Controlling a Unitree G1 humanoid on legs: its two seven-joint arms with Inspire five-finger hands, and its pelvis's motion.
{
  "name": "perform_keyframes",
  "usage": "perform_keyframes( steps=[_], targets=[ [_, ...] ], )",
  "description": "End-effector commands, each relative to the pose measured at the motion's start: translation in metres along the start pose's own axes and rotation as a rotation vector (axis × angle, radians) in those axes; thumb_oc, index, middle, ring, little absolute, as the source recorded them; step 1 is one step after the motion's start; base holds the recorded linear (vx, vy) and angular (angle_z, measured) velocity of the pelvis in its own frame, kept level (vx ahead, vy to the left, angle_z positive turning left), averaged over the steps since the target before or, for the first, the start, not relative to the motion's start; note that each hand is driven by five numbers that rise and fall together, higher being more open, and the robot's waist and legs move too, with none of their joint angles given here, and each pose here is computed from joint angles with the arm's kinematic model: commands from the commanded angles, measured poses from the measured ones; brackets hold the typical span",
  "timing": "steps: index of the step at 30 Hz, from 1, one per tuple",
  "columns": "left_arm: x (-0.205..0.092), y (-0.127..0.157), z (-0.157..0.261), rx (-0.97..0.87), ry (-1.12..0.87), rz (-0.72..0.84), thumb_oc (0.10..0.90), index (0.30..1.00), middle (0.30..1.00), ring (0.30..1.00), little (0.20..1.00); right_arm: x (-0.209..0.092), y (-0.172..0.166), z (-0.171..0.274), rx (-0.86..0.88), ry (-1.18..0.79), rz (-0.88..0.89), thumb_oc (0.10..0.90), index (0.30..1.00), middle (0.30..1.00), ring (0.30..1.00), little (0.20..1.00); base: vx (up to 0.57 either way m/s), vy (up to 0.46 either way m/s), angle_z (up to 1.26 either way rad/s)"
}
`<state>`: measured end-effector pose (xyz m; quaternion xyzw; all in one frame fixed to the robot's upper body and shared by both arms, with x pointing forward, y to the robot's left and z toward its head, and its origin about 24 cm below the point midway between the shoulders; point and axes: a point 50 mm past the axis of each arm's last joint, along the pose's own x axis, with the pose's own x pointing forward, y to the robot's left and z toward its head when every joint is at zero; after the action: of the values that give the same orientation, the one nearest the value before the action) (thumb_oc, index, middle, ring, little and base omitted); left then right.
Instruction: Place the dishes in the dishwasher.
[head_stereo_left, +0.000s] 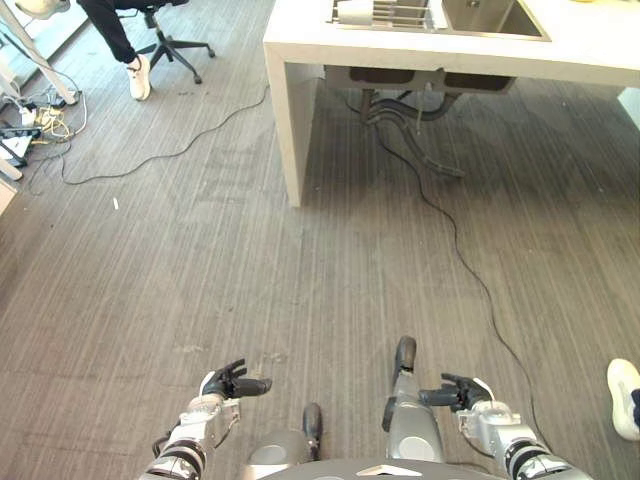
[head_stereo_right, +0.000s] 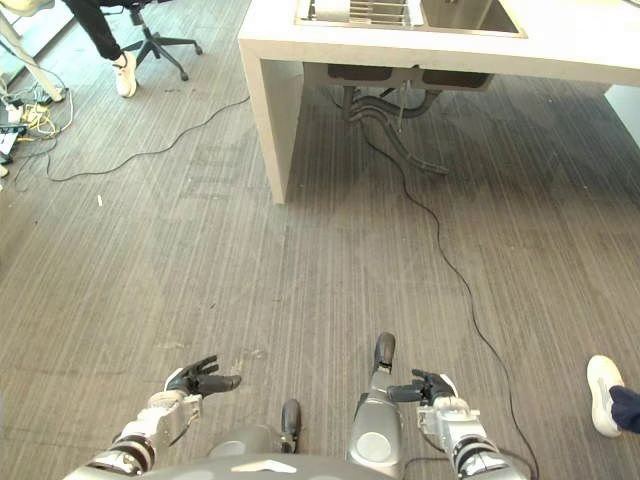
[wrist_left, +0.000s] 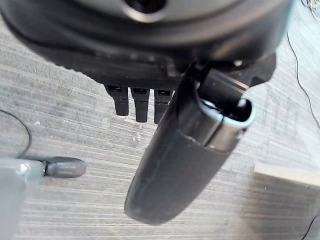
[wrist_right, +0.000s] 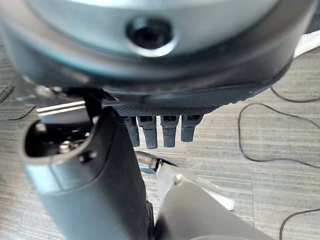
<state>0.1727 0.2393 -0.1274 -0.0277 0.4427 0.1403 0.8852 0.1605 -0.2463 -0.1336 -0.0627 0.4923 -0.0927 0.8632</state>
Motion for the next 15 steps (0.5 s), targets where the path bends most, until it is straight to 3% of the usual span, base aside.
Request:
perform_keyframes(
  steps=[1, 6, 10, 13, 15],
  targets=[
    [-0.005, 0.008, 0.055, -0.038, -0.246, -0.008, 0.800, 0.900, 0.900, 0.900, 0.900, -0.001, -0.011, -0.004, -0.098, 0.009, -0.001, 0.800, 0.900, 0.900, 0.900, 0.900, 0.41, -0.284, 0.58],
    [-0.010, 0.004, 0.063, -0.091, -0.292, -0.046, 0.800, 0.900, 0.900, 0.900, 0.900, -0.002, -0.017, -0.010, -0.129, 0.029, -0.008, 0.800, 0.900, 0.900, 0.900, 0.900, 0.25, -0.232, 0.39],
    [-0.026, -0.008, 0.116, -0.143, -0.492, -0.121, 0.800, 0.900, 0.900, 0.900, 0.900, -0.004, -0.035, -0.006, -0.105, 0.017, -0.080, 0.800, 0.900, 0.900, 0.900, 0.900, 0.26, -0.385, 0.20],
    [-0.044, -0.022, 0.151, -0.148, -0.659, -0.196, 0.800, 0.900, 0.900, 0.900, 0.900, -0.004, -0.040, -0.013, -0.085, 0.037, -0.095, 0.800, 0.900, 0.900, 0.900, 0.900, 0.42, -0.116, 0.42],
    [-0.056, -0.020, 0.167, -0.148, -0.742, -0.215, 0.800, 0.900, 0.900, 0.900, 0.900, -0.004, -0.039, -0.017, -0.075, 0.053, -0.096, 0.800, 0.900, 0.900, 0.900, 0.900, 0.42, -0.045, -0.70]
  ],
)
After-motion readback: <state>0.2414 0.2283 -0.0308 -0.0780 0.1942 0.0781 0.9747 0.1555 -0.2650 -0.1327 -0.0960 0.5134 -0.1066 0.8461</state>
